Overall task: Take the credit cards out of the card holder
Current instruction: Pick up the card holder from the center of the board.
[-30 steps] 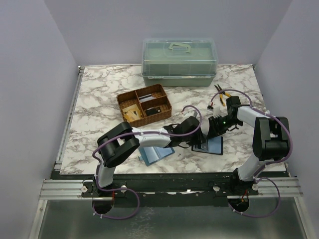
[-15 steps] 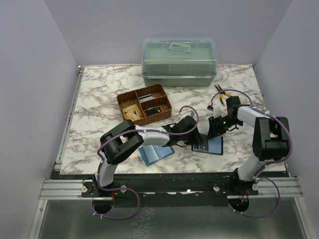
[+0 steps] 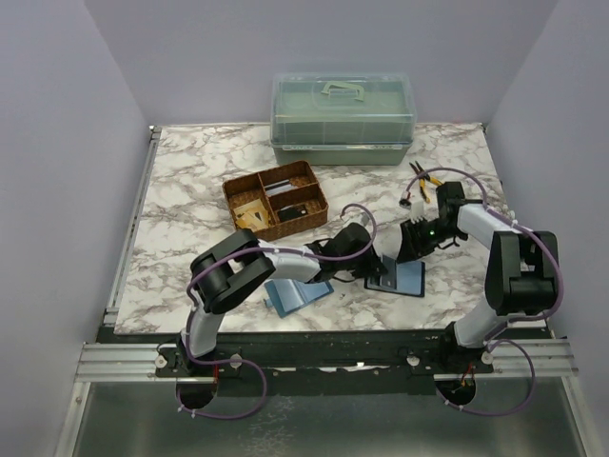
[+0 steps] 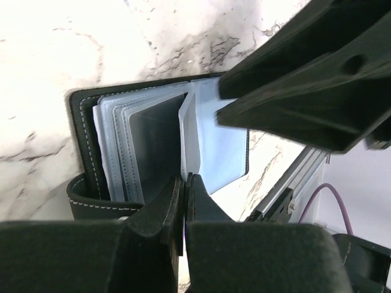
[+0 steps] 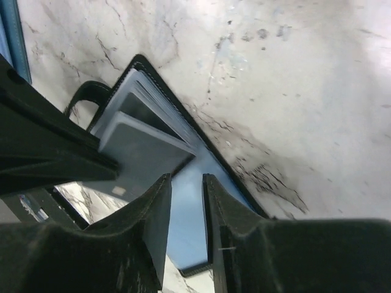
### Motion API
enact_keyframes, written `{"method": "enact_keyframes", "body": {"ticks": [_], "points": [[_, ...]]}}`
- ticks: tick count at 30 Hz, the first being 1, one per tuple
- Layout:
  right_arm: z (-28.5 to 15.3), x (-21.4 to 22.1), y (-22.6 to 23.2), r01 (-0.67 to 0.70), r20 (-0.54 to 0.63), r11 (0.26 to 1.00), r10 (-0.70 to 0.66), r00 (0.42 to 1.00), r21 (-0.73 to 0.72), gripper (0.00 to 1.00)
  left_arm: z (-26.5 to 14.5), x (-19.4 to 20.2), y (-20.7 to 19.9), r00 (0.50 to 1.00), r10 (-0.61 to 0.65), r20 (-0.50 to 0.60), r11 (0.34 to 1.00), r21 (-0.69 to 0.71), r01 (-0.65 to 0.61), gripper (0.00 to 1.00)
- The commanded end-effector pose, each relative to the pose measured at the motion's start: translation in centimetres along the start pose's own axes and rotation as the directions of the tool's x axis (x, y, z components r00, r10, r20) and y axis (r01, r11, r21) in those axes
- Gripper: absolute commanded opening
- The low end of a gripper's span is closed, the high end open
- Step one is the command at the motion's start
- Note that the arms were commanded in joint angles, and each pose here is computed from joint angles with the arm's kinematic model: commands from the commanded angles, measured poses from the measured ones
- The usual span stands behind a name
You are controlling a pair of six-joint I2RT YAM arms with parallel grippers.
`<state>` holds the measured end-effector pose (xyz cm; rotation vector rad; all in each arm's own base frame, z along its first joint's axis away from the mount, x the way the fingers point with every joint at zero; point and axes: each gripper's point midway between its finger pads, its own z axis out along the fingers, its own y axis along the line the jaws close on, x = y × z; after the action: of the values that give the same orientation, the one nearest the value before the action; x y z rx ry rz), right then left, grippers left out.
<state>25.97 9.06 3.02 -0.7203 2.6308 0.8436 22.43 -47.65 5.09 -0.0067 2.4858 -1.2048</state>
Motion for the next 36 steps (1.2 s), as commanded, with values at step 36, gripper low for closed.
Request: {"method": "enact_keyframes", "body": {"ticks": [36], "points": [[-7.3, -7.4, 8.9, 0.094, 0.4, 0.865, 0.128, 0.908, -0.492, 0.4, -11.3, -7.4, -8.1, 0.903, -0.033, 0.428, 0.822, 0.526, -0.219, 0.0]]}}
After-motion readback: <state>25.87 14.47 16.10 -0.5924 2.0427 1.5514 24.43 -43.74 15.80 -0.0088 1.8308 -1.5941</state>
